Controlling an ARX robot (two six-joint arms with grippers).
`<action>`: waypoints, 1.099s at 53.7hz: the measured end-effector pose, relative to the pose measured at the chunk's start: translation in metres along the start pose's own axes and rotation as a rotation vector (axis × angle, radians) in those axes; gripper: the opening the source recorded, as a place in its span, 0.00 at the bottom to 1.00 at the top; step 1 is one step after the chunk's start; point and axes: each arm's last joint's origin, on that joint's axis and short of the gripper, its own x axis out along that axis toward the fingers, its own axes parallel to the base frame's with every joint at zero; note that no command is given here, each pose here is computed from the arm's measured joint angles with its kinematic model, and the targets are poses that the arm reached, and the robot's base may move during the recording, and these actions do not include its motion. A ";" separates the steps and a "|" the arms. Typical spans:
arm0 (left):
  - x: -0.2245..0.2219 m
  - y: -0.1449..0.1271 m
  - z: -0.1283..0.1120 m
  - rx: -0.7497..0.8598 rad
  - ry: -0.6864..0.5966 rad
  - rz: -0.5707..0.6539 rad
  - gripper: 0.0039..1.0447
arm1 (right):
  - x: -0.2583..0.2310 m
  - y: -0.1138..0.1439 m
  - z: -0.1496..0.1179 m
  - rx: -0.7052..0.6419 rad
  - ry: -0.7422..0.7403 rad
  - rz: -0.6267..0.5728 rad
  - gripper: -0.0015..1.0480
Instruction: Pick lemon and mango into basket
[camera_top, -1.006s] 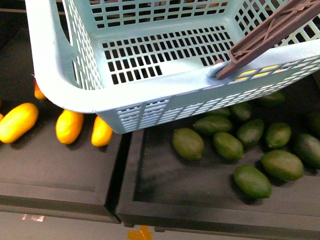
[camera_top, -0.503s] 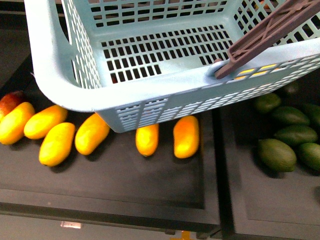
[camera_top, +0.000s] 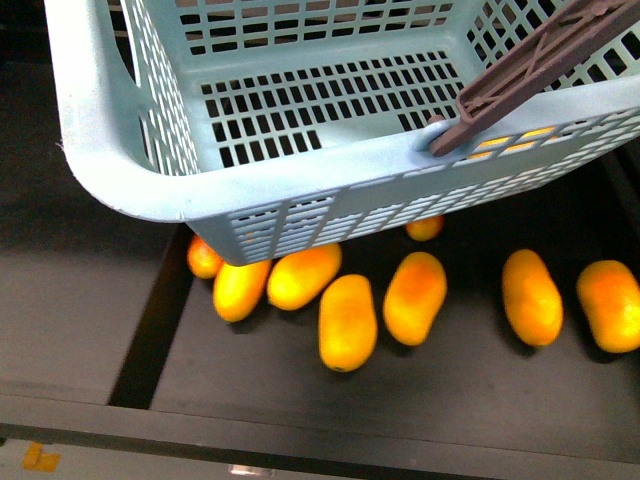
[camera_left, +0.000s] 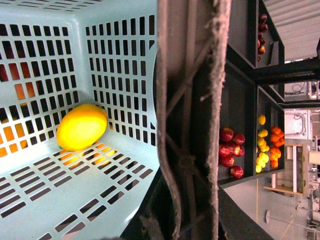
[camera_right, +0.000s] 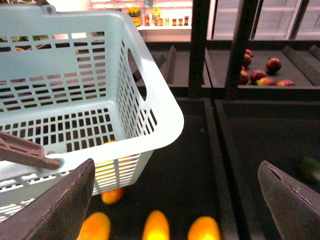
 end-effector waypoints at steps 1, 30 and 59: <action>0.000 0.000 0.000 0.000 -0.001 0.001 0.06 | 0.000 0.000 0.000 0.000 0.000 0.000 0.92; -0.002 0.005 0.007 -0.007 -0.032 0.019 0.06 | 0.000 0.000 0.000 0.000 -0.001 0.007 0.92; 0.001 -0.002 -0.003 0.001 0.020 -0.012 0.06 | 0.084 -0.110 -0.014 0.275 0.554 -0.385 0.92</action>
